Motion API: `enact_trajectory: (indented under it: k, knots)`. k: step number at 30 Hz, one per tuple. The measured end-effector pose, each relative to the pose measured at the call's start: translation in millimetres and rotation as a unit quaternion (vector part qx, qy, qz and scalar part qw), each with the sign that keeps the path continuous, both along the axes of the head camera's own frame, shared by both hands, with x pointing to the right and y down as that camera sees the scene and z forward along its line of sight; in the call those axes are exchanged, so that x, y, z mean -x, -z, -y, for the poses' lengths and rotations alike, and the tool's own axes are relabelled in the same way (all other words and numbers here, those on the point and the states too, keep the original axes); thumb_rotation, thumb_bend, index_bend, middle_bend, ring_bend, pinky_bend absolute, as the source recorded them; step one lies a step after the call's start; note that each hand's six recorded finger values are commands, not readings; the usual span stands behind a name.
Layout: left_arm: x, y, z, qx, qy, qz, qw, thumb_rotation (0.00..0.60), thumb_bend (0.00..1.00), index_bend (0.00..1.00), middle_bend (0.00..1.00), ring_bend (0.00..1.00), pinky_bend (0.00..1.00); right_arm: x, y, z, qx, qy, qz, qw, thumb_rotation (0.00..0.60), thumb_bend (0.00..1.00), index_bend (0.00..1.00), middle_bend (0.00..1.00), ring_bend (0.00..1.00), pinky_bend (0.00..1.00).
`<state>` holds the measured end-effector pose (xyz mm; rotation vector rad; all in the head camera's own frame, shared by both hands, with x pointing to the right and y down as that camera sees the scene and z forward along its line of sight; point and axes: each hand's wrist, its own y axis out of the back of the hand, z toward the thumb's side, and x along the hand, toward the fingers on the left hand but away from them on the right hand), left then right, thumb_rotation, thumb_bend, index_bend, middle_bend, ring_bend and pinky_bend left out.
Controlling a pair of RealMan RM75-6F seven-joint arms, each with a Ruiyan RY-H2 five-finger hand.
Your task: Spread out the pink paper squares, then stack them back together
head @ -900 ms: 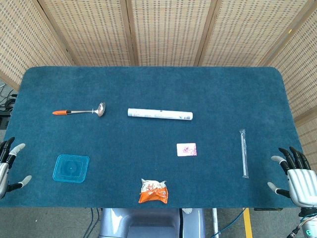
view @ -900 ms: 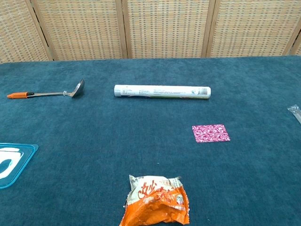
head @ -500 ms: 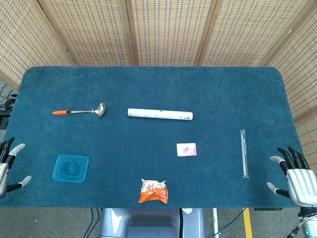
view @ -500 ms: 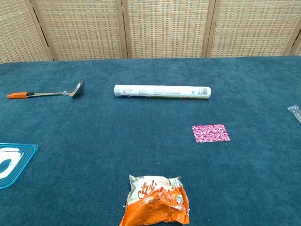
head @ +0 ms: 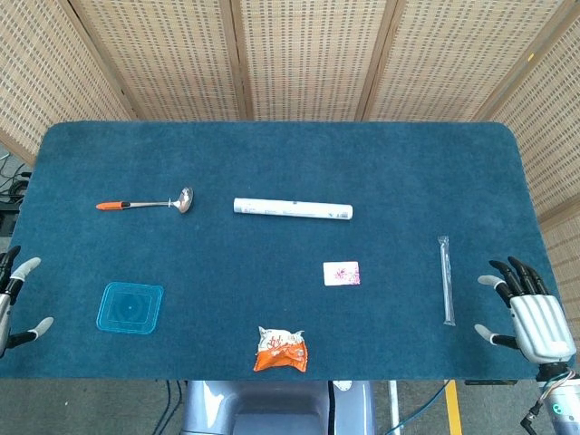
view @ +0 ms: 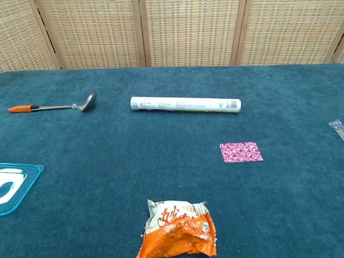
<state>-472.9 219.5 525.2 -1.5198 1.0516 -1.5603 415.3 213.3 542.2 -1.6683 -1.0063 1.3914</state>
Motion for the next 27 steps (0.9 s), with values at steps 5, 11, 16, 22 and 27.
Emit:
enact_trajectory:
  k: [5,11,16,22,27]
  knots:
    - [-0.8,4.8,5.6,-0.005,-0.002,-0.001,1.0000,0.595,0.13,0.15,0.00,0.00,0.00,16.0,-5.2,14.7,0.022,0.024,0.040,0.9987,0.600,0.13,0.28,0.16,0.01,0.08]
    - [-1.5,9.1,11.6,-0.011,-0.003,-0.002,0.9999,0.596,0.13,0.15,0.00,0.00,0.00,35.6,-13.0,29.8,0.048,0.058,0.071,0.9947,0.580,0.13,0.28,0.15,0.00,0.00]
    - [-3.3,12.2,17.7,-0.015,-0.006,-0.001,0.9999,0.596,0.13,0.15,0.00,0.00,0.00,57.2,-23.2,43.9,0.073,0.090,0.099,0.9883,0.462,0.13,0.28,0.14,0.00,0.00]
    - [-8.3,11.8,26.7,-0.013,-0.012,-0.002,0.9998,0.596,0.13,0.15,0.00,0.00,0.00,88.4,-39.8,62.9,0.096,0.154,0.101,0.9782,0.281,0.04,0.28,0.14,0.00,0.00]
    - [-11.1,10.3,33.7,-0.011,-0.015,-0.002,0.9998,0.597,0.12,0.15,0.00,0.00,0.00,111.7,-57.4,75.7,0.113,0.199,0.088,0.9695,0.188,0.00,0.27,0.12,0.00,0.00]
